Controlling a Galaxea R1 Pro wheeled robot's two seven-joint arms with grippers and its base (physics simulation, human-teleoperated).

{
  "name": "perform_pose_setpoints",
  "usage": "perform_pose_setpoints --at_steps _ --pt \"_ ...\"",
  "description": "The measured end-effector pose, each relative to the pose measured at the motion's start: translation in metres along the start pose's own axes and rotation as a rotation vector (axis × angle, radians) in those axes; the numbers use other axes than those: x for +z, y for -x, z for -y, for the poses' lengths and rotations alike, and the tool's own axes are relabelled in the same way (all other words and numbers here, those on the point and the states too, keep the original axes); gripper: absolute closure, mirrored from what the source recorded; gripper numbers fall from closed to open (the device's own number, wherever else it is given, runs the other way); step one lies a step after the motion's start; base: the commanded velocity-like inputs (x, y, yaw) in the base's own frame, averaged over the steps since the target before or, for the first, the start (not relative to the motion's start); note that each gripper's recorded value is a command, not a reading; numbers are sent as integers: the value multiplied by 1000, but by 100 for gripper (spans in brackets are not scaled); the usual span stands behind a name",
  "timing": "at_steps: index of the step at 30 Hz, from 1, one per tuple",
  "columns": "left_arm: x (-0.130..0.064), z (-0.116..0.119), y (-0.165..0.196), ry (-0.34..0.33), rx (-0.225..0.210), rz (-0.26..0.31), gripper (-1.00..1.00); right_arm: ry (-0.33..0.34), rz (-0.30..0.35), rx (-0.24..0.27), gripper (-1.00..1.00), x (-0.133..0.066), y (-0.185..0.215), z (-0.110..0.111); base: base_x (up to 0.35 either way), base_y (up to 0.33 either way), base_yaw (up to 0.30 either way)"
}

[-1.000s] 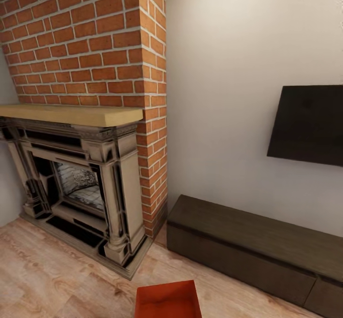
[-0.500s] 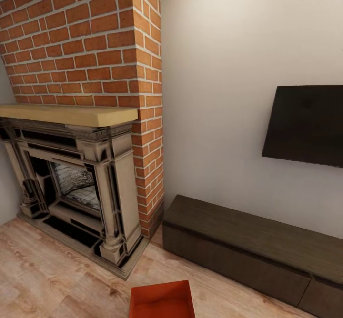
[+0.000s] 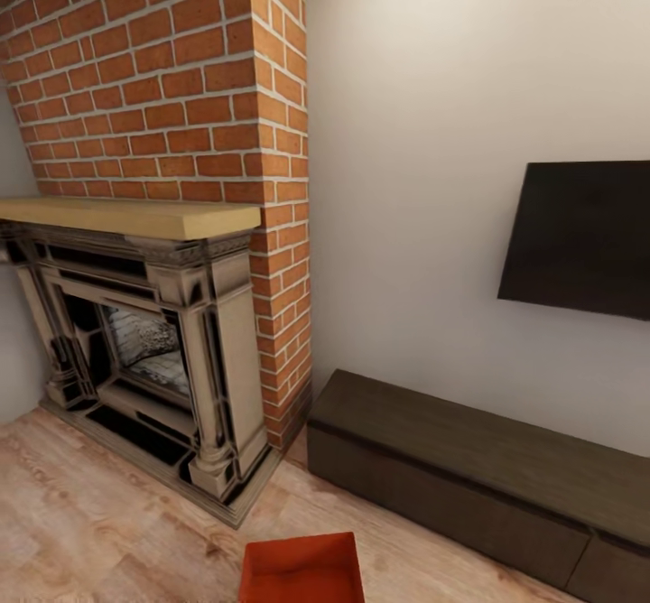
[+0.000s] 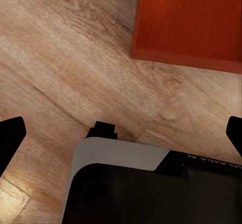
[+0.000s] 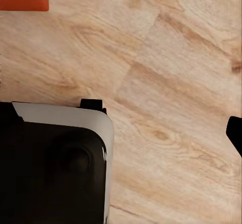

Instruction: Move the two storage containers from the living room to the garage. In the garage, place one container on the floor and stack the other container on top of it (either order is fine).

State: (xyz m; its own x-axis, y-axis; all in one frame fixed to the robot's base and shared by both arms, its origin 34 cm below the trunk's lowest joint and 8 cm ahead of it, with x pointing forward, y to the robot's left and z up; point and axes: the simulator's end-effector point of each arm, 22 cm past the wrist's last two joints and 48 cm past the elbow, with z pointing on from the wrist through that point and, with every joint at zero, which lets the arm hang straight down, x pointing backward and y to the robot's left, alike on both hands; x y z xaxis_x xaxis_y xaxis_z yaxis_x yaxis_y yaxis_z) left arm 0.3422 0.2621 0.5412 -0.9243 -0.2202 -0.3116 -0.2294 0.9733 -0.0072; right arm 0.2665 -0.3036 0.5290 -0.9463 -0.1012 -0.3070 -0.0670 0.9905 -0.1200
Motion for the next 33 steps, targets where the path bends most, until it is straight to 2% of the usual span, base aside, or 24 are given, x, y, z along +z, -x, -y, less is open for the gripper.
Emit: perform_pose_setpoints --at_steps 7,17,25,33 --pt "0 0 0 0 0 0 -100 0 0 -1 -100 0 0 0 0 -2 250" --pt "0 0 0 0 0 0 -100 0 0 0 -100 0 0 0 0 0 35" --pt "0 0 0 0 0 0 -100 0 0 1 -100 0 0 0 0 0 179" --pt "0 0 0 0 0 0 -100 6 -1 -4 -100 0 0 0 0 0 10"
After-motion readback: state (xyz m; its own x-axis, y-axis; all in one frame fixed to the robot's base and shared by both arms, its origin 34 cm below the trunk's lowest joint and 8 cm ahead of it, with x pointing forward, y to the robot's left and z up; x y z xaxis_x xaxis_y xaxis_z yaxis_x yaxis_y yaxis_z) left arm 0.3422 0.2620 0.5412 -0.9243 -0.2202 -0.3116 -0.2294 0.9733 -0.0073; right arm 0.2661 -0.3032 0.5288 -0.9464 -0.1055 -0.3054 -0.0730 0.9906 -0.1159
